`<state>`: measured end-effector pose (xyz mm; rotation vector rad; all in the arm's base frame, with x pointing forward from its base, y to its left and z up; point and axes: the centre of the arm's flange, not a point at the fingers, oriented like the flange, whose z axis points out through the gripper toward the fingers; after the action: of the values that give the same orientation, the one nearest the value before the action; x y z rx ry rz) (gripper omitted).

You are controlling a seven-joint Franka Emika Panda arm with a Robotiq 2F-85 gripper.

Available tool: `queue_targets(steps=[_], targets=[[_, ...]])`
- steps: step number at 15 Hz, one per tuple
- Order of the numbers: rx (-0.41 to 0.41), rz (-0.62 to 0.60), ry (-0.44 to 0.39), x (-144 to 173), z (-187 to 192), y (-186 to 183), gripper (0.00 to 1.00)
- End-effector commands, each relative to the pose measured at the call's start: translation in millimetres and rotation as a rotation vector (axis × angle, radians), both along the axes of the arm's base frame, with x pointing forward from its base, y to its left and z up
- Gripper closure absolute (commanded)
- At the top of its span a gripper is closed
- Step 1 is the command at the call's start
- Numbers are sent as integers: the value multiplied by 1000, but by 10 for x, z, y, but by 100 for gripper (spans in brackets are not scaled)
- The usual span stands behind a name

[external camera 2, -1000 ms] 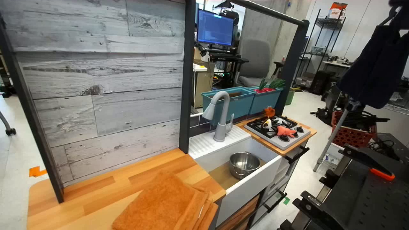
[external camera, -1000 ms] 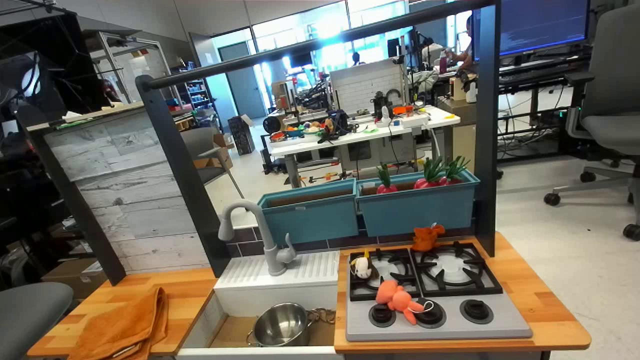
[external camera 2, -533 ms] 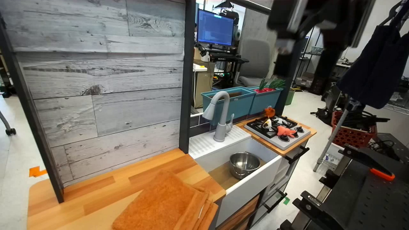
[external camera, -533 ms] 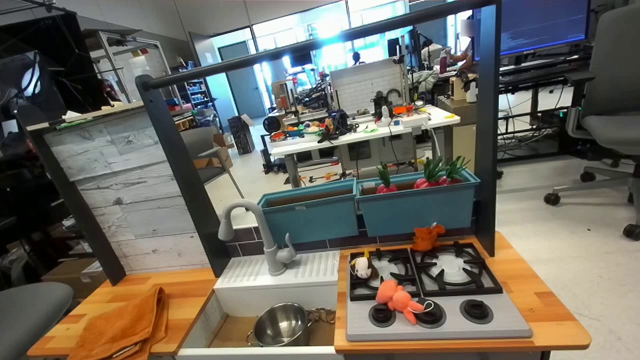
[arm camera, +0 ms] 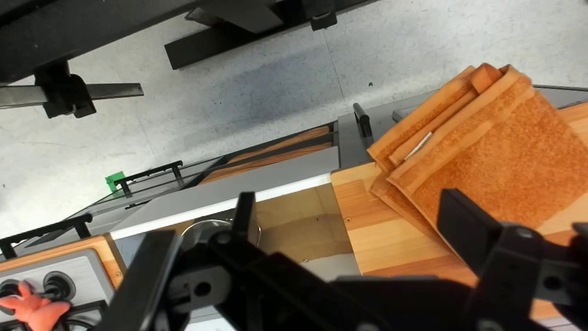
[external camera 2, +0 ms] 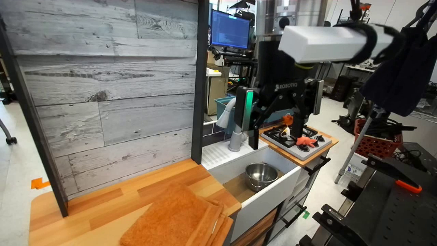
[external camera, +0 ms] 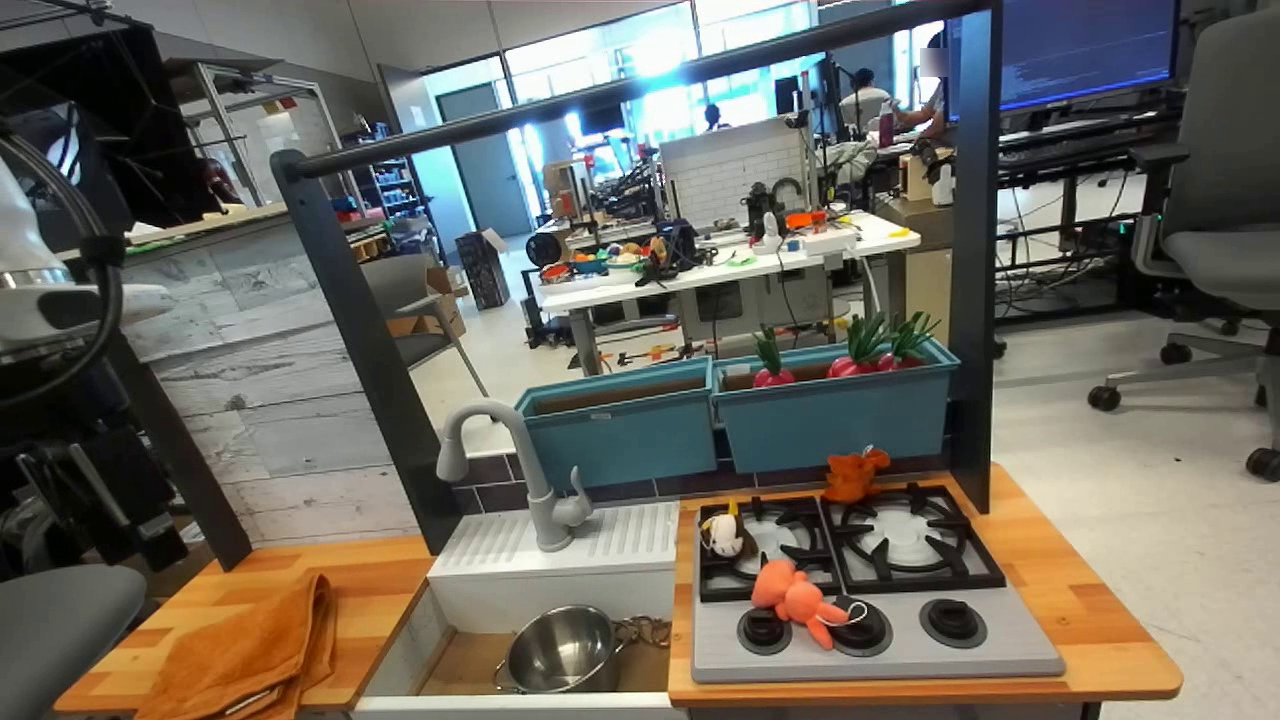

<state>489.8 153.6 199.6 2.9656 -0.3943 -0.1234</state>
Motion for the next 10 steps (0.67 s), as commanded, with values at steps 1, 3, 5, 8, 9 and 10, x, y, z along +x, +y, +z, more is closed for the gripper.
queue_targets(steps=[1, 3, 5, 8, 9, 10], targets=[[89, -14, -63, -69, 21, -52, 0], [180, -32, -141, -26, -152, 5, 0], [199, -61, -242, 130, -430, 139, 0], [98, -88, -296, 457, -995, 289, 0], [64, -109, -287, 537, -1144, 307, 0], [31, -134, -274, 623, -1310, 340, 0]])
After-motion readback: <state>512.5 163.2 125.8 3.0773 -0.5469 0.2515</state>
